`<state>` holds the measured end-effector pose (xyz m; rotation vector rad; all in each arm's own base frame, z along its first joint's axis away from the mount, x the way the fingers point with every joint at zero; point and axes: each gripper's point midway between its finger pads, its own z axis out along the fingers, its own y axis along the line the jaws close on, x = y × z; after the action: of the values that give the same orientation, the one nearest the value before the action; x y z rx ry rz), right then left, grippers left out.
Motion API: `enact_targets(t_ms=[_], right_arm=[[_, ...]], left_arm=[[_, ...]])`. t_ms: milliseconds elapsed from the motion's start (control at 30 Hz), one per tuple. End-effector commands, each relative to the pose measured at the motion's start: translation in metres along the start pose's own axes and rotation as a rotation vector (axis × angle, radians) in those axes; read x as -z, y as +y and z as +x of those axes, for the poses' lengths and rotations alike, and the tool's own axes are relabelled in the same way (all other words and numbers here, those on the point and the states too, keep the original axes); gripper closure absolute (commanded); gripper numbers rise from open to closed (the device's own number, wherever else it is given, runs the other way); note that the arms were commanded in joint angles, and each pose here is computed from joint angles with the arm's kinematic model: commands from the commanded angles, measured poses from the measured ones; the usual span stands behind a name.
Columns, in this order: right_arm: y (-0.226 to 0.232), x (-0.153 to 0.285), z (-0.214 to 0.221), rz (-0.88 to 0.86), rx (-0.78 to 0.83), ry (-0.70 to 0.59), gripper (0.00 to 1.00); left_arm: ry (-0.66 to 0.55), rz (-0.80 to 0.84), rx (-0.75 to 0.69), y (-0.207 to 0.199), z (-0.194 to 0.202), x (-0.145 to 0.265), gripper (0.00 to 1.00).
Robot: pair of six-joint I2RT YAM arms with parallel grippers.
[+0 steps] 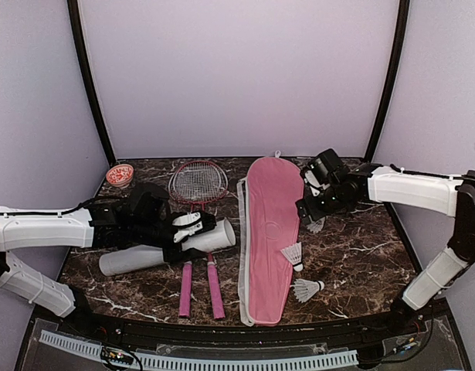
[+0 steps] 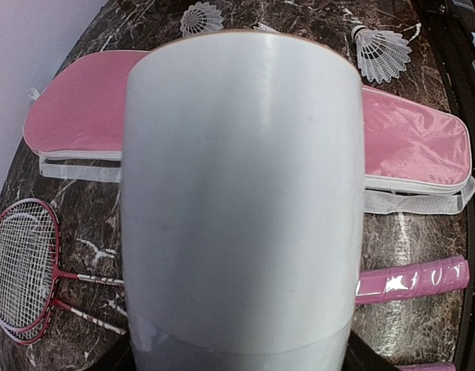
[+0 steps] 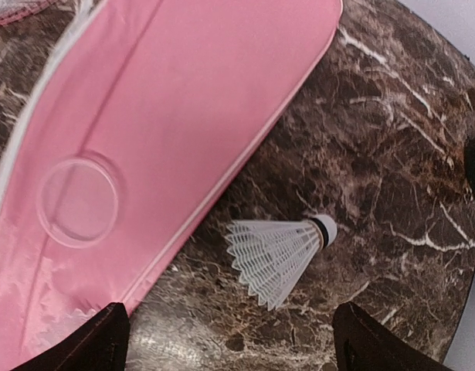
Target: Pack up the badminton gear
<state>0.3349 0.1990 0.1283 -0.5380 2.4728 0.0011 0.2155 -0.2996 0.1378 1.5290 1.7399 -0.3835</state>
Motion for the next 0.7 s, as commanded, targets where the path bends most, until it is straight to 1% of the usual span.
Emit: enact_targets(t_ms=[0,67,233,367,500,667], right_arm=[[-0.016,-0.016,0.023,0.108,0.032,0.068,0.11],[-0.023,-0.019,0.024,0.15,0.04,0.077,0.16],[-0.036,-0.035,0.026,0.253,0.083,0.108,0.24],[-0.039,-0.052,0.032,0.277,0.102,0.144,0.34],[-0.046,-0.057,0.027,0.316,0.089,0.128,0.48],[-0.058,-0.061,0.016,0.338,0.062,0.101,0.69]], left_arm=[[-0.059,0.005,-0.016,0.001,-0.018,0.003,0.6],[-0.06,0.009,-0.015,0.0,-0.018,0.002,0.6],[-0.049,0.015,-0.018,-0.001,-0.015,0.0,0.6],[-0.049,0.012,-0.023,0.0,-0.015,-0.001,0.61],[-0.05,0.006,-0.027,0.0,-0.015,-0.001,0.61],[-0.055,0.004,-0.03,0.0,-0.014,-0.001,0.61]])
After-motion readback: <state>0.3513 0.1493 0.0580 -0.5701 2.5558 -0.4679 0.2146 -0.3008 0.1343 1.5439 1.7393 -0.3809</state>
